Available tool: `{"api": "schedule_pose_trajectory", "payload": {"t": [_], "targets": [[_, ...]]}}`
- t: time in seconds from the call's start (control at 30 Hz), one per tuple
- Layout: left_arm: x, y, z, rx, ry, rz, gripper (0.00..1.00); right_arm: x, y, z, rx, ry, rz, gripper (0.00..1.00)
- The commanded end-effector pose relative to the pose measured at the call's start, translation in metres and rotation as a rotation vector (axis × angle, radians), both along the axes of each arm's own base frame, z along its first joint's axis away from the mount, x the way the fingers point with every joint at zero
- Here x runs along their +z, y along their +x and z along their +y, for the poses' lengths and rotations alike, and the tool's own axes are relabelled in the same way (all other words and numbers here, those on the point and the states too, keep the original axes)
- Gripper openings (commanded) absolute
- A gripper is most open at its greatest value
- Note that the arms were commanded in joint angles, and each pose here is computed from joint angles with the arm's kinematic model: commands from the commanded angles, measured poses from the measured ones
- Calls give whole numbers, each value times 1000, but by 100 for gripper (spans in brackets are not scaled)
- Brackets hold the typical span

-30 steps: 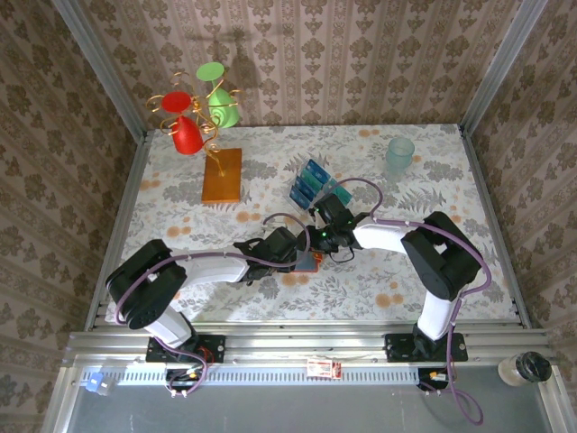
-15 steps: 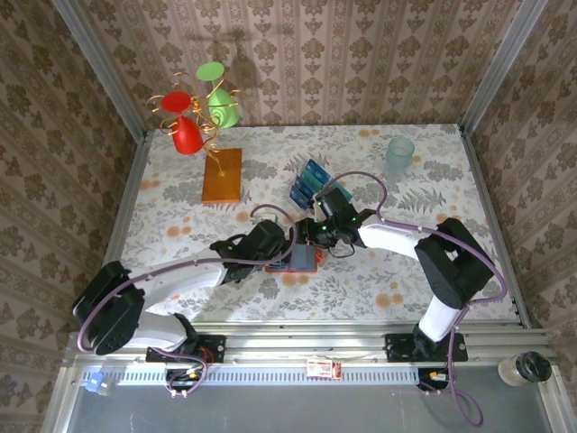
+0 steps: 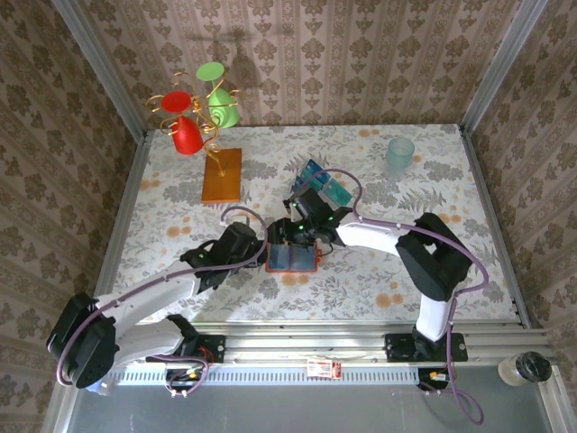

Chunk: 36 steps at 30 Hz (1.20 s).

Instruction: Put the credit cards into the card holder

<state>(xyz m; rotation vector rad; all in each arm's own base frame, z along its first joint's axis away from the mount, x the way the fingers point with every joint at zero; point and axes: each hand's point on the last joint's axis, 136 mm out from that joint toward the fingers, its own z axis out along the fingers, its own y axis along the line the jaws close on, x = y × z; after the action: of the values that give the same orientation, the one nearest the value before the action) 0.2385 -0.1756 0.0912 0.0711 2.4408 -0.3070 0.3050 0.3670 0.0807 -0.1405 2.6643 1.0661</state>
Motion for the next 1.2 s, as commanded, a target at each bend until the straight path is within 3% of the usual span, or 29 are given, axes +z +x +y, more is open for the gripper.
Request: {"api": "schedule_pose_trajectory", "payload": {"t": [0.0,0.4,0.93,1.1,1.17], "targets": [[15,9,1,28,-44,-57,74,-26,-17,8,48,-47,72,57],[10,8,3,32,-47,-48,74,-42,-17,11,75,-70,108,57],[9,10,-2,24,-44,-37,74,27,17,-17,-1,-2,-10,57],[10,13,-6,17,-46,-35,74,50,45,-52,-63,-78,-83,56],[10,13,-7,12,-40,-34,75,60,60,-74,-89,-170,-137,55]]}}
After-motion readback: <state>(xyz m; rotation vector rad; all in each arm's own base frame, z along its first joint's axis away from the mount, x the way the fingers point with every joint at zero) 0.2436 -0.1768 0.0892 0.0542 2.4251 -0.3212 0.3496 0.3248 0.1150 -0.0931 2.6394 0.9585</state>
